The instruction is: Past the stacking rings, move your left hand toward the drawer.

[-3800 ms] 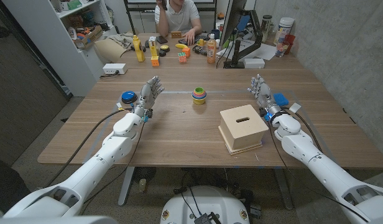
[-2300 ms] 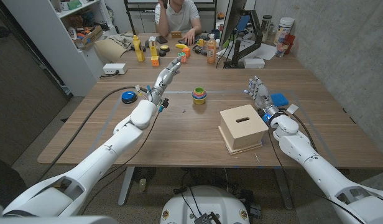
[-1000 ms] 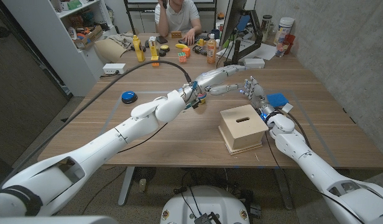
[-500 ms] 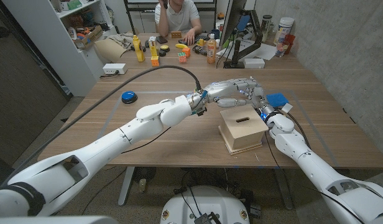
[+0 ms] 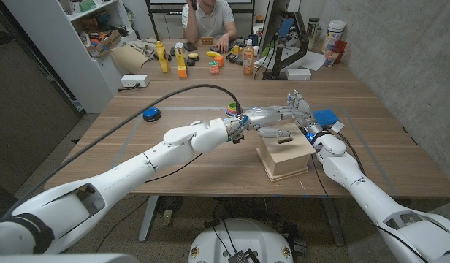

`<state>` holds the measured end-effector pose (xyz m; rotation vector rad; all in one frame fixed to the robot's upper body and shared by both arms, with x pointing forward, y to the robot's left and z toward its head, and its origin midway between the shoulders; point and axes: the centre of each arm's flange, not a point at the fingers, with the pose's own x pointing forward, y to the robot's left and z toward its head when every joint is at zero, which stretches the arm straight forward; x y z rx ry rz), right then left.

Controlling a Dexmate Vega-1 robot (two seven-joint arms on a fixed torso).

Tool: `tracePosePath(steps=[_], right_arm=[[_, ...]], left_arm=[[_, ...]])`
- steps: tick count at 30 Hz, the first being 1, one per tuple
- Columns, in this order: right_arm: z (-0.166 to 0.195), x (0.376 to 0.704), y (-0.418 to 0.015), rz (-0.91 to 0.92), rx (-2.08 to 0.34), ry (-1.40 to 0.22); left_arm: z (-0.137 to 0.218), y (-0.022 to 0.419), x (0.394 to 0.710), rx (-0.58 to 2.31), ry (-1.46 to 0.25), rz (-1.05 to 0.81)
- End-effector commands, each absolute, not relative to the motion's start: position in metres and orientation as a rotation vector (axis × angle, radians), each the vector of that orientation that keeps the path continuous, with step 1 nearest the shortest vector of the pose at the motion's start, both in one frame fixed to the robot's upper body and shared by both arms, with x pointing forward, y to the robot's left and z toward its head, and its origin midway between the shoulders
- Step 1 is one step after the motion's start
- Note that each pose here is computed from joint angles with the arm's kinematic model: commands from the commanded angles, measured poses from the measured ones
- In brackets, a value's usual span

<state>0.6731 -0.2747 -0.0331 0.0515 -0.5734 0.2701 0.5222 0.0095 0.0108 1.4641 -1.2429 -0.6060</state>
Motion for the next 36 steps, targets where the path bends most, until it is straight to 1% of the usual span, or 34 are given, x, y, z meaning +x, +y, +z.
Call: tracePosePath(steps=[1, 36], right_arm=[[-0.0348, 0.6743, -0.2756, 0.270, 0.055, -0.570], [-0.0363, 0.6791, -0.2769, 0.272, 0.056, -0.566]], left_arm=[[-0.0076, 0.0074, 0.5307, 1.542, -1.179, -0.641], [-0.0081, 0.0017, 0.5300, 1.570, -1.187, -0.652]])
